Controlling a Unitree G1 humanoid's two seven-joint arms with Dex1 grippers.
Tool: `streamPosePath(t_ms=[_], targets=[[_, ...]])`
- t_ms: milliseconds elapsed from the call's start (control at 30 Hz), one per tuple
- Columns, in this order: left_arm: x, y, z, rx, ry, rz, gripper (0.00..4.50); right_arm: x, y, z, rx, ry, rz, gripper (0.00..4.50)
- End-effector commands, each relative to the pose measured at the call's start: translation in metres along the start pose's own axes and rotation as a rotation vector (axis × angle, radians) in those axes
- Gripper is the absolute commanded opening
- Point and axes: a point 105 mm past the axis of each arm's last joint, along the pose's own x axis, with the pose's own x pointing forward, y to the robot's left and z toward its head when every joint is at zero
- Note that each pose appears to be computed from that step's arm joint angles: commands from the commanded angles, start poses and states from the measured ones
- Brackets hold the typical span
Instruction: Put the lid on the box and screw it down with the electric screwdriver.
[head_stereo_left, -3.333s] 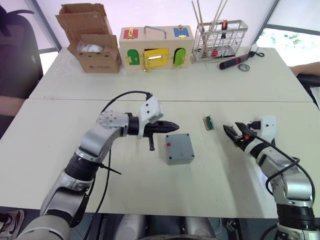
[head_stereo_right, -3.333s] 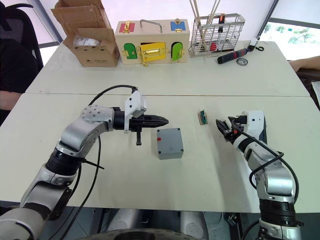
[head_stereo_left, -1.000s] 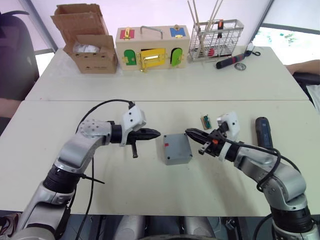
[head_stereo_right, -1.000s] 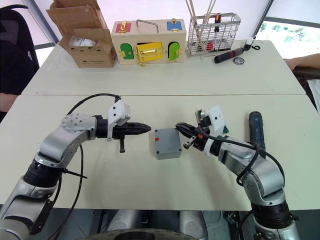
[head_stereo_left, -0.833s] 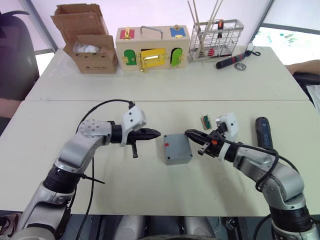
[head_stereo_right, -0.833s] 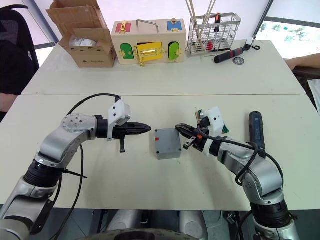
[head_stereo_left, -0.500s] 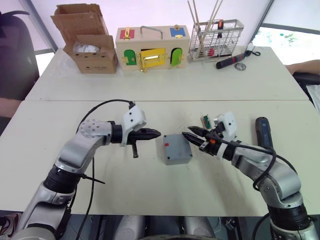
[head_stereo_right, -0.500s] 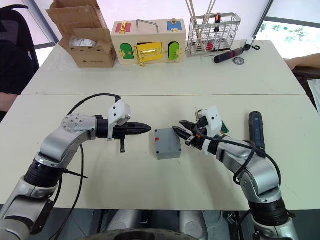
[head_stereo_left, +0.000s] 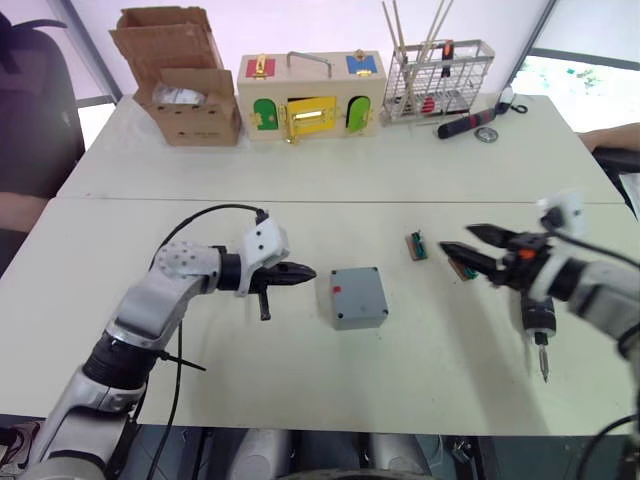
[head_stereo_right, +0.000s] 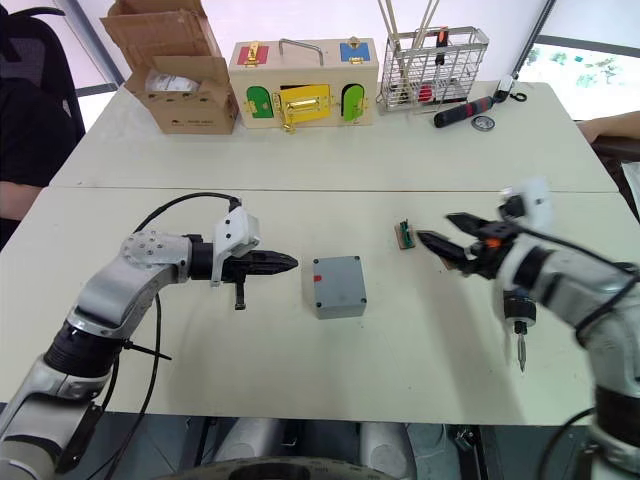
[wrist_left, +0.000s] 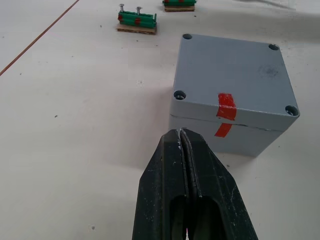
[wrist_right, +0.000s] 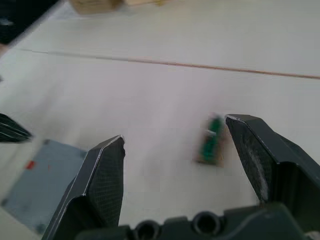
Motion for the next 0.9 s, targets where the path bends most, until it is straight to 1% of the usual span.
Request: streamPosePath(t_ms=[33,100,133,167,233,300,333,367,433,533,600,700,900], targets=[[-0.003,0.013,0.036,0.161,-0.043,-0.035,0.0,-0.024,-0.024,0.038,-0.029,0.0,-0.041,3.64],[-0.001,0.016,0.047,0.213,-0.051,-0.078,0.0,-0.029,-0.036,0.035,-0.02,0.124,-0.051,3.64],[0.001,0.016,0.051,0.241,-0.053,-0.101,0.0,-0.031,-0.041,0.029,0.014,0.203,-0.056,3.64],[0.002,0.016,0.054,0.264,-0.057,-0.12,0.0,-0.033,-0.044,0.026,0.033,0.254,-0.062,3.64],[0.004,0.013,0.06,0.297,-0.07,-0.148,0.0,-0.036,-0.051,0.028,0.046,0.292,-0.084,3.64],[0.007,0.009,0.063,0.314,-0.083,-0.159,0.0,-0.037,-0.058,0.032,0.087,0.292,-0.107,3.64],[0.008,0.007,0.064,0.323,-0.085,-0.16,0.0,-0.039,-0.061,0.029,0.106,0.319,-0.116,4.07],[0.01,0.004,0.064,0.332,-0.086,-0.163,0.0,-0.042,-0.062,0.024,0.12,0.353,-0.12,4.14],[0.013,-0.003,0.063,0.342,-0.09,-0.166,0.0,-0.049,-0.067,0.011,0.163,0.431,-0.153,4.49],[0.018,-0.013,0.065,0.343,-0.109,-0.165,0.0,-0.057,-0.079,-0.002,0.265,0.51,-0.25,4.49],[0.021,-0.022,0.065,0.346,-0.117,-0.164,0.0,-0.061,-0.081,-0.004,0.351,0.547,-0.279,4.49],[0.025,-0.034,0.07,0.335,-0.148,-0.177,0.0,-0.059,-0.074,-0.007,0.434,0.591,-0.245,4.49],[0.035,-0.043,0.074,0.304,-0.184,-0.176,0.0,-0.058,-0.062,-0.034,0.48,0.736,-0.191,4.49]])
